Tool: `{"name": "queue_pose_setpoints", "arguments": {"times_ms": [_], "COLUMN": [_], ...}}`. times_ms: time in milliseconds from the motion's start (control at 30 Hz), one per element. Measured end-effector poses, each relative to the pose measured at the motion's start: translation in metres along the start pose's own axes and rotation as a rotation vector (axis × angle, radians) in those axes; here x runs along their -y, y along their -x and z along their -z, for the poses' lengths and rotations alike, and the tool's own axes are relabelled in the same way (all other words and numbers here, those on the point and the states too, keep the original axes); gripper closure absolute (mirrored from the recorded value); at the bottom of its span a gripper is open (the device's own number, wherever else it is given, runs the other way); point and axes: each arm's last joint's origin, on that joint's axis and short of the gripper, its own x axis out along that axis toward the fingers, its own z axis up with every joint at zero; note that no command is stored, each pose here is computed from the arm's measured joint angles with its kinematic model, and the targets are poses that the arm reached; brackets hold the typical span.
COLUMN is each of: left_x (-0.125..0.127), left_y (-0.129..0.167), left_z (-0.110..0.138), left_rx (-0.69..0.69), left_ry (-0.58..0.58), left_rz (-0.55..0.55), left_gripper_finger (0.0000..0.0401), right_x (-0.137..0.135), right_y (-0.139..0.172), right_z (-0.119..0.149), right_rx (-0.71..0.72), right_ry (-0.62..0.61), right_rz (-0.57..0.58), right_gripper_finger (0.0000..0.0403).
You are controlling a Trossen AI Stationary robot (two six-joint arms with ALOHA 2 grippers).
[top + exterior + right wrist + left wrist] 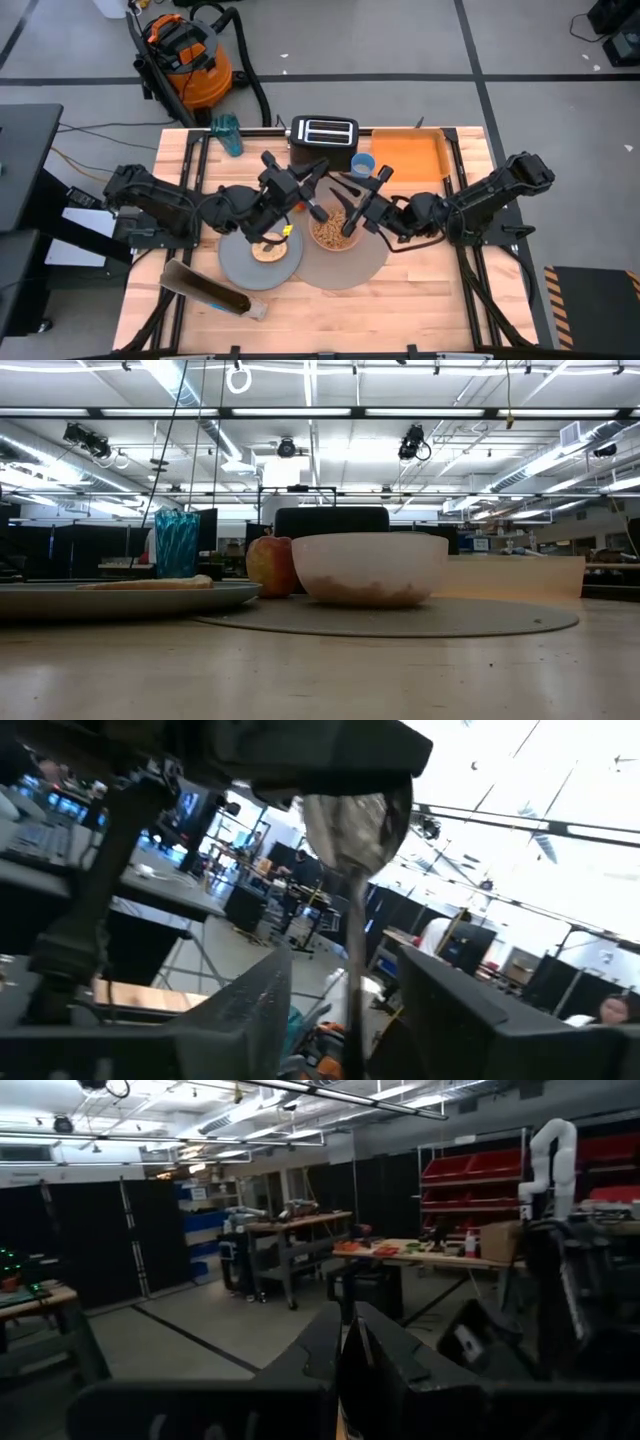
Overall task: Arrange a breakfast setting
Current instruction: Put the black spoon on the gray placemat beside the orange bowl
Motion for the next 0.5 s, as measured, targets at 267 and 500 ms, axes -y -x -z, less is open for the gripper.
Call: {"name": "queue_pose_setpoints", "arguments": {"times_ms": [267, 500], "left_x": [0.0005, -0.0012], "left_y": [0.0, -0.0025], "left_z": [0.0002, 0.0007], "left_rx": [0.004, 0.004], "left_ry": [0.046, 0.071], "left_rz": [0.015, 0.007], "left_gripper_finger": [0.0371, 0.0371], "right_x": [0.0046, 0.0049], "right_y": [-0.0055, -0.0055], "right_z": [0.0042, 0.0037], "right_rx": [-0.013, -0.004], "right_ry": [0.031, 0.029], "right_rz": [0.024, 0.023], "right_gripper_finger": [0.0276, 0.0316]}}
